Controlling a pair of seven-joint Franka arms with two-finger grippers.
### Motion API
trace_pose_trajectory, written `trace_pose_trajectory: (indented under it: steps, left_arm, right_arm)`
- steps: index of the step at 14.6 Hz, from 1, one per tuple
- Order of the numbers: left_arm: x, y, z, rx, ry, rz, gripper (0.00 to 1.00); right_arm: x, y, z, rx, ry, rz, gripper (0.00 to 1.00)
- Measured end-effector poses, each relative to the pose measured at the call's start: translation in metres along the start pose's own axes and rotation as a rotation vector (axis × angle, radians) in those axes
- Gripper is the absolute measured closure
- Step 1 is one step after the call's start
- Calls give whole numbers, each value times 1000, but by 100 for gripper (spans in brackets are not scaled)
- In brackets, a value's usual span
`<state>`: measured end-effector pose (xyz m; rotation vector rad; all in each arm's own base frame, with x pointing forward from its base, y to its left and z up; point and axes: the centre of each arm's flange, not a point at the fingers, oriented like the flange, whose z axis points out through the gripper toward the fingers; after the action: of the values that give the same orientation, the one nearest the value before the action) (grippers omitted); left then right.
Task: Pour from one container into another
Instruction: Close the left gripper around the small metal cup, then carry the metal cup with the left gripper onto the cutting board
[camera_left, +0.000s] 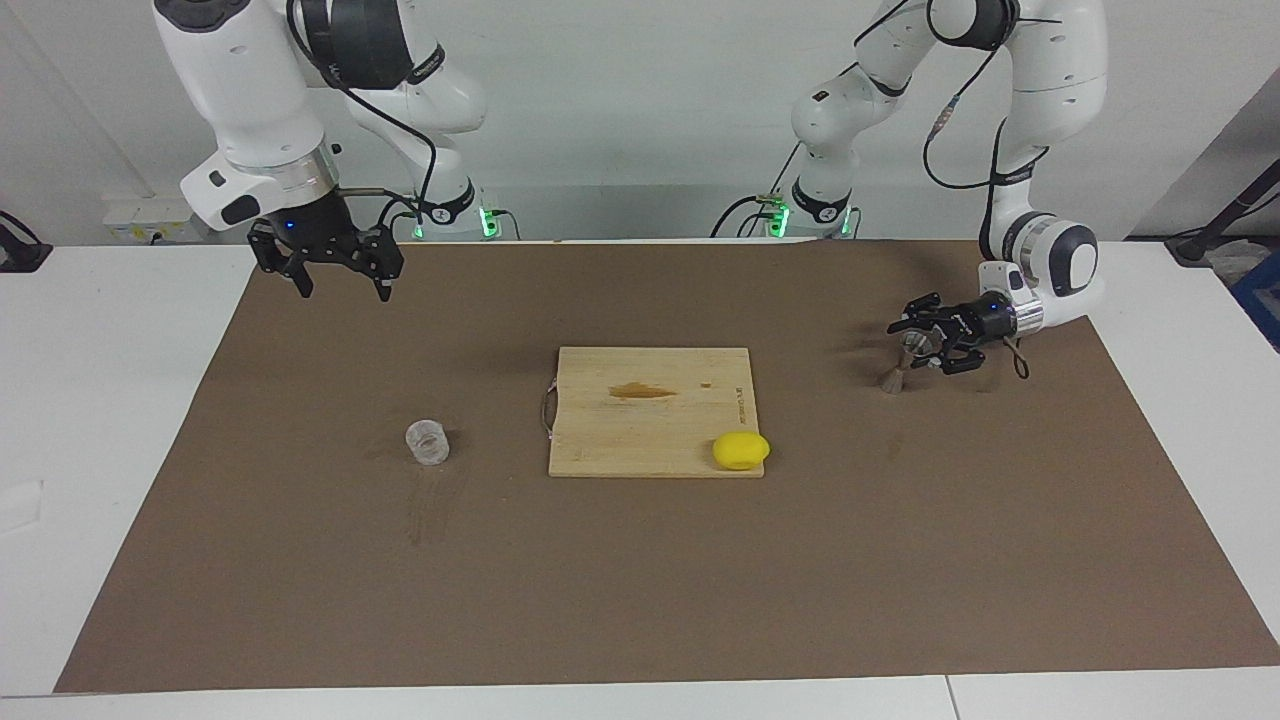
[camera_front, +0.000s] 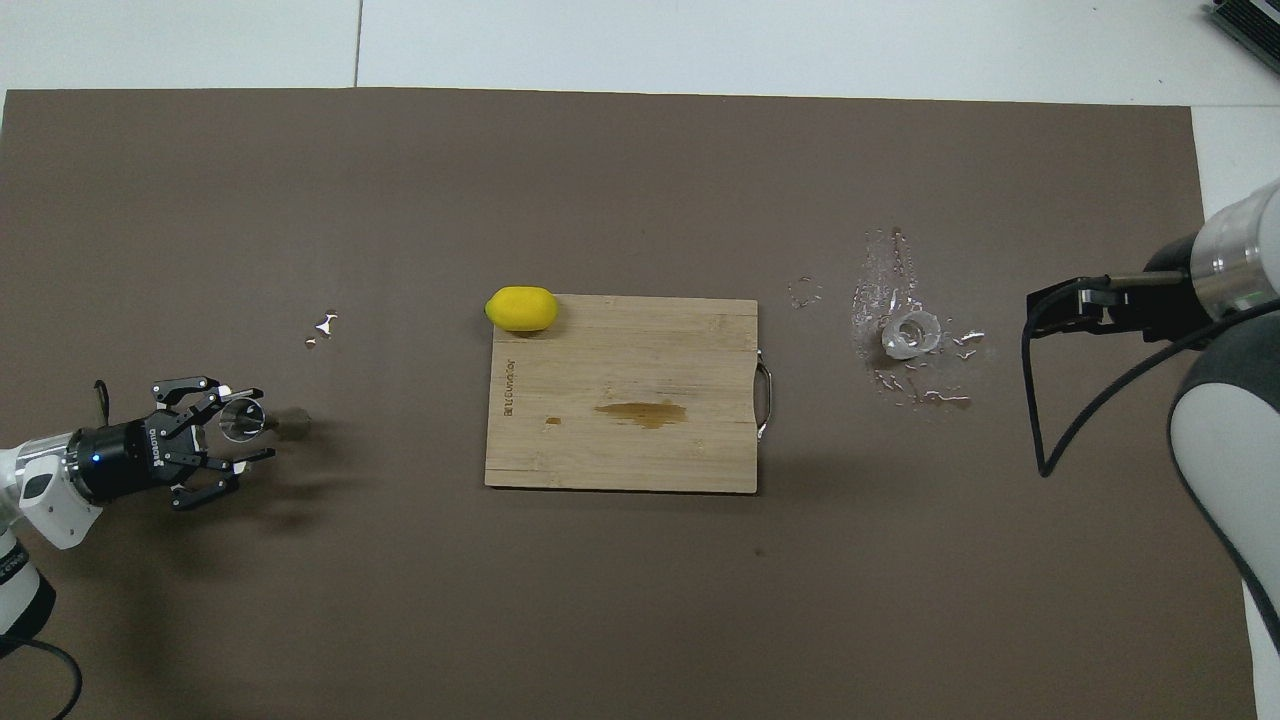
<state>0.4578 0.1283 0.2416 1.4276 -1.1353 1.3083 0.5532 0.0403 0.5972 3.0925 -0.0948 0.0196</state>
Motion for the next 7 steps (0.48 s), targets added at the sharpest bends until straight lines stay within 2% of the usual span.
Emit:
trace_pose_trajectory:
  steps: [5, 7]
  left_arm:
    - [6, -7, 1, -5, -3, -78, 50]
    - [14, -11, 13, -42, 11, -124, 50]
  right_arm:
    - [0, 0, 0, 0, 0, 0, 0]
    - [0, 0, 0, 0, 0, 0, 0]
